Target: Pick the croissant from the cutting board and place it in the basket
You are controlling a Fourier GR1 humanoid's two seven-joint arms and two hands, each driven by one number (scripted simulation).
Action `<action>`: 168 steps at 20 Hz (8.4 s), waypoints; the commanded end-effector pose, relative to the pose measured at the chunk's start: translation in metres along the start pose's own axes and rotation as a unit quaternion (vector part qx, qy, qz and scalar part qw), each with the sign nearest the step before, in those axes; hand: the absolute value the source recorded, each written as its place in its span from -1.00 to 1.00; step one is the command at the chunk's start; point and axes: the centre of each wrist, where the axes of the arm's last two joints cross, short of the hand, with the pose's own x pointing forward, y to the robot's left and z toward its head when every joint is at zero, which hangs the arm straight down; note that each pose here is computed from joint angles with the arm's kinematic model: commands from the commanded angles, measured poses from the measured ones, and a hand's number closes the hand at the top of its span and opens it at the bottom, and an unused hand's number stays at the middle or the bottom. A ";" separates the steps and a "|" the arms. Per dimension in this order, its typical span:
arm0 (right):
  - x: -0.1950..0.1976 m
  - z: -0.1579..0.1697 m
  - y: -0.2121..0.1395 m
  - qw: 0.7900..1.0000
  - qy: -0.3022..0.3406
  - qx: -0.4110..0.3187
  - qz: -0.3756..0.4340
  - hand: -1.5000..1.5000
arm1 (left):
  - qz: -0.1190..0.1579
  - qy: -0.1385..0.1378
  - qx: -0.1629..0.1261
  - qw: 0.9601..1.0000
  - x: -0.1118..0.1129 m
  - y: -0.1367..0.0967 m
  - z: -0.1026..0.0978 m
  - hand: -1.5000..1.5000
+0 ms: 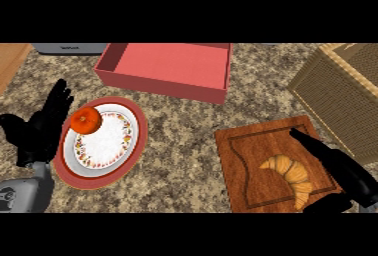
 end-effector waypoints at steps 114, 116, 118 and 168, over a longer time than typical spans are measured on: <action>0.010 -0.156 -0.192 0.759 0.327 -0.535 -0.174 1.00 | 0.003 0.001 -0.005 1.000 -0.005 -0.022 -0.006 0.00; -0.025 -0.136 -0.183 0.802 0.358 -0.459 0.133 1.00 | -0.005 -0.006 -0.007 1.000 0.001 -0.018 -0.010 0.00; -0.020 -0.130 -0.202 0.795 0.357 -0.452 0.190 1.00 | -0.005 -0.003 -0.005 1.000 -0.004 -0.009 -0.009 0.00; -0.056 -0.122 -0.170 0.803 0.481 -0.282 0.210 1.00 | 0.010 -0.008 -0.010 1.000 -0.005 -0.007 -0.012 0.00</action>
